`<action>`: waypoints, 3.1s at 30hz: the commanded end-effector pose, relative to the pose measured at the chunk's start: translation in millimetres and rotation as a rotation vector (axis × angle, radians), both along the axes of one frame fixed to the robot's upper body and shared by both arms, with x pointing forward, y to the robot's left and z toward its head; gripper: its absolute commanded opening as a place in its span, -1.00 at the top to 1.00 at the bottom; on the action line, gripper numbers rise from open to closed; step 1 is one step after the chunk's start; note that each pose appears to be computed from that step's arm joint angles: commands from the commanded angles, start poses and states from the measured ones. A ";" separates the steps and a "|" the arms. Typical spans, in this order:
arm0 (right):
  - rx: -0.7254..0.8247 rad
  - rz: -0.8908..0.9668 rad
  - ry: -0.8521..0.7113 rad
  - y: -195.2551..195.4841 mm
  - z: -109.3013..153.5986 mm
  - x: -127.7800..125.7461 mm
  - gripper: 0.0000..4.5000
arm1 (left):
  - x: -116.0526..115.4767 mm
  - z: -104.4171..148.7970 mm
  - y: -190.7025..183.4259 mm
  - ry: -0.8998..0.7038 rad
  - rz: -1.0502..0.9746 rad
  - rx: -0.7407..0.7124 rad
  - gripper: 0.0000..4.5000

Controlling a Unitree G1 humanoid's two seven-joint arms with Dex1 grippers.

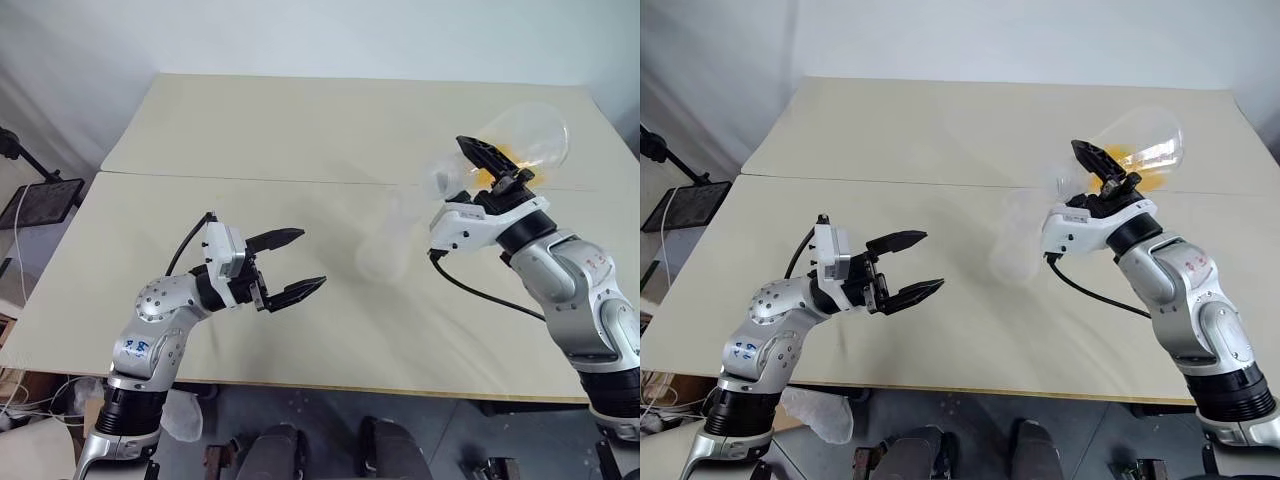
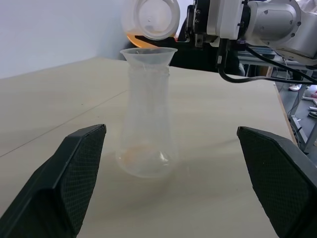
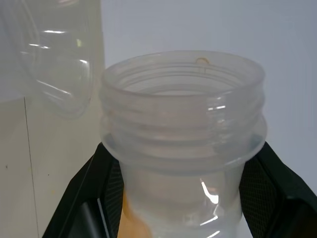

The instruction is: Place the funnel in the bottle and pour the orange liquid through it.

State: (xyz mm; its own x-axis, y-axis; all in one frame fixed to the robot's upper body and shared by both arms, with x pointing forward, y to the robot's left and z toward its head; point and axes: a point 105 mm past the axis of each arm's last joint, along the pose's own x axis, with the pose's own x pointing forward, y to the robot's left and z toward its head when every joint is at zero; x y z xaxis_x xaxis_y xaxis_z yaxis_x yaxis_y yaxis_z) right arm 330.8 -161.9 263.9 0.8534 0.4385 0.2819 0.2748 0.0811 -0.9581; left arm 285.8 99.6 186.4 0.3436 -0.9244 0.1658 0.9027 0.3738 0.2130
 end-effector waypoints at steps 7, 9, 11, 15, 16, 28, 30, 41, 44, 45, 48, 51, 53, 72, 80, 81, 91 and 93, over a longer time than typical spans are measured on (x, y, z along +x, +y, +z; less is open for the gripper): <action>-0.057 -0.014 -0.155 6.7 24.8 -5.9 -0.16 | -3.2 7.8 -0.8 -0.049 -0.002 0.001 -1.00; -0.058 -0.017 -0.163 7.0 25.9 -5.5 -0.16 | -3.1 7.9 -0.7 -0.050 -0.002 0.002 -1.00; -0.075 -0.015 -0.171 8.5 25.9 -5.7 -0.16 | -2.9 8.0 -0.5 -0.051 -0.001 0.001 -1.00; -0.103 -0.012 -0.183 11.3 24.3 -6.0 -0.16 | -2.3 8.8 -0.3 -0.054 0.001 0.000 -1.00; -0.109 -0.013 -0.187 11.3 24.4 -6.0 -0.16 | -2.3 8.9 -0.3 -0.055 0.002 -0.001 -1.00; -0.142 -0.024 -0.215 11.0 26.0 -6.3 -0.16 | -2.2 9.5 -0.4 -0.058 0.002 -0.004 -1.00; -0.147 -0.022 -0.216 11.6 25.7 -6.3 -0.16 | -2.2 9.5 -0.4 -0.058 0.002 -0.005 -1.00; -0.173 -0.026 -0.230 11.2 24.5 -6.7 -0.16 | -1.9 9.5 -1.1 -0.057 0.002 -0.008 -1.00; -0.181 -0.029 -0.233 10.9 24.2 -6.8 -0.16 | -1.9 9.5 -1.2 -0.057 0.002 -0.009 -1.00; -0.183 -0.030 -0.236 10.8 24.3 -6.9 -0.16 | -1.9 9.4 -1.3 -0.057 0.001 -0.009 -1.00; -0.183 -0.032 -0.238 9.7 24.6 -7.5 -0.16 | -3.0 10.1 -1.7 -0.055 -0.006 -0.014 -1.00; -0.190 -0.034 -0.245 9.5 25.2 -8.2 -0.16 | -3.1 10.0 -1.9 -0.055 -0.007 -0.015 -1.00; -0.196 -0.036 -0.251 9.3 25.6 -8.4 -0.16 | -2.8 10.1 -1.8 -0.055 -0.006 -0.015 -1.00; -0.219 -0.052 -0.276 5.9 26.3 -9.7 -0.16 | -3.3 9.7 -2.3 -0.057 -0.007 -0.016 -1.00; -0.231 -0.059 -0.282 4.9 26.7 -10.0 -0.16 | -3.0 10.6 -3.2 -0.060 -0.007 -0.019 -1.00; -0.232 -0.060 -0.282 4.8 26.7 -10.0 -0.16 | -3.1 10.6 -3.3 -0.060 -0.007 -0.019 -1.00; -0.238 -0.064 -0.286 4.4 26.3 -10.0 -0.16 | -3.3 10.5 -4.0 -0.059 -0.006 -0.020 -1.00; -0.238 -0.065 -0.287 4.4 26.3 -10.1 -0.16 | -3.3 10.3 -4.1 -0.058 -0.006 -0.020 -1.00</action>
State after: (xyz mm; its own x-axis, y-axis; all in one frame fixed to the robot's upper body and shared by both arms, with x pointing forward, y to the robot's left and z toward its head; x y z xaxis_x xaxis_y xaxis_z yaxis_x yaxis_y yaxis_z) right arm 328.7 -151.0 271.2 0.8069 0.4805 0.3436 0.4655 -0.1590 -0.8707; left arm 286.5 98.1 186.4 0.3494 -0.9211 0.1716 0.8980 0.3815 0.2191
